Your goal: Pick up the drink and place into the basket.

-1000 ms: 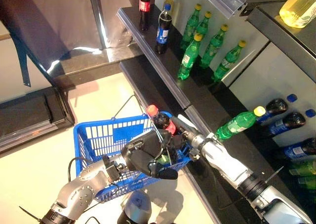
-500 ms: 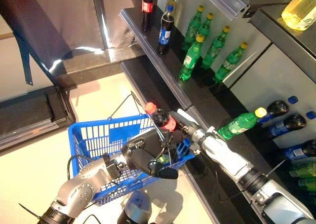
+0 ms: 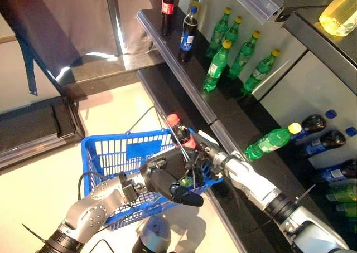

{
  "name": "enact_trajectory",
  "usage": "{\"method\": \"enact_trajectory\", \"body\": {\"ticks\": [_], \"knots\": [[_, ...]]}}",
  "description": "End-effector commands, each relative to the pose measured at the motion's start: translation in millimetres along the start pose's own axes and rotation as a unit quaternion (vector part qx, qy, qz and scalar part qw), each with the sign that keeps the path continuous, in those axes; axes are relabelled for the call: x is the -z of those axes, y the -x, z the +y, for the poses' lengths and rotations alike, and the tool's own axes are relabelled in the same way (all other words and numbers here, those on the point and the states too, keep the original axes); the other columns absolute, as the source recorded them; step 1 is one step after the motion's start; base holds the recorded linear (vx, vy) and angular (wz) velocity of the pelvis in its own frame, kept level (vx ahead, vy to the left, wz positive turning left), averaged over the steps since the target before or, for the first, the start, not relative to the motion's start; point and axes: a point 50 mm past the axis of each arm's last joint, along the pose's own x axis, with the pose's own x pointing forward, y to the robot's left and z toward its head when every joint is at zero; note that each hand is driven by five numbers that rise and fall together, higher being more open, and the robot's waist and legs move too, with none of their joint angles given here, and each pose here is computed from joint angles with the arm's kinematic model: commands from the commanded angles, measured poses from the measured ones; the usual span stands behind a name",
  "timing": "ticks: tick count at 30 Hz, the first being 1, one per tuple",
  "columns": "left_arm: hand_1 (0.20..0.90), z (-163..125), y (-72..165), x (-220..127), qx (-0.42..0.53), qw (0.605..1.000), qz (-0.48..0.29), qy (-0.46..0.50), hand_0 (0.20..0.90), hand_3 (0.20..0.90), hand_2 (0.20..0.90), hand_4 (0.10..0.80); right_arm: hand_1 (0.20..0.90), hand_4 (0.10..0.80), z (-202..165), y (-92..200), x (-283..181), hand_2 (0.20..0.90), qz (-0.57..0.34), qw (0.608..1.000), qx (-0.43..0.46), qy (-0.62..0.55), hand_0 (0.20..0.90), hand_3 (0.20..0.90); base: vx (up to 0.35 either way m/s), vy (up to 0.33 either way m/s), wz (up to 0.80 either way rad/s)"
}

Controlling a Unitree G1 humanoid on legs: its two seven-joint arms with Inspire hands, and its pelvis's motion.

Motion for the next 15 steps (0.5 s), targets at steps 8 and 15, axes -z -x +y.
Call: {"method": "enact_trajectory", "body": {"ticks": [8,15], "knots": [[0.300,-96,-45,-71,0.372,0.900,-0.216,-0.067,0.300,0.200,0.300,0.100,0.300,0.100,26,-5,-33,0.300,-0.139,0.981,-0.078,-0.110,0.300,0.200,-0.001,0.004,0.00],[0.300,-96,-45,-70,0.370,0.901,-0.216,-0.066,0.300,0.200,0.300,0.100,0.300,0.100,28,-4,-23,0.300,-0.127,0.981,-0.081,-0.118,0.300,0.200,0.001,0.000,0.00]]}}
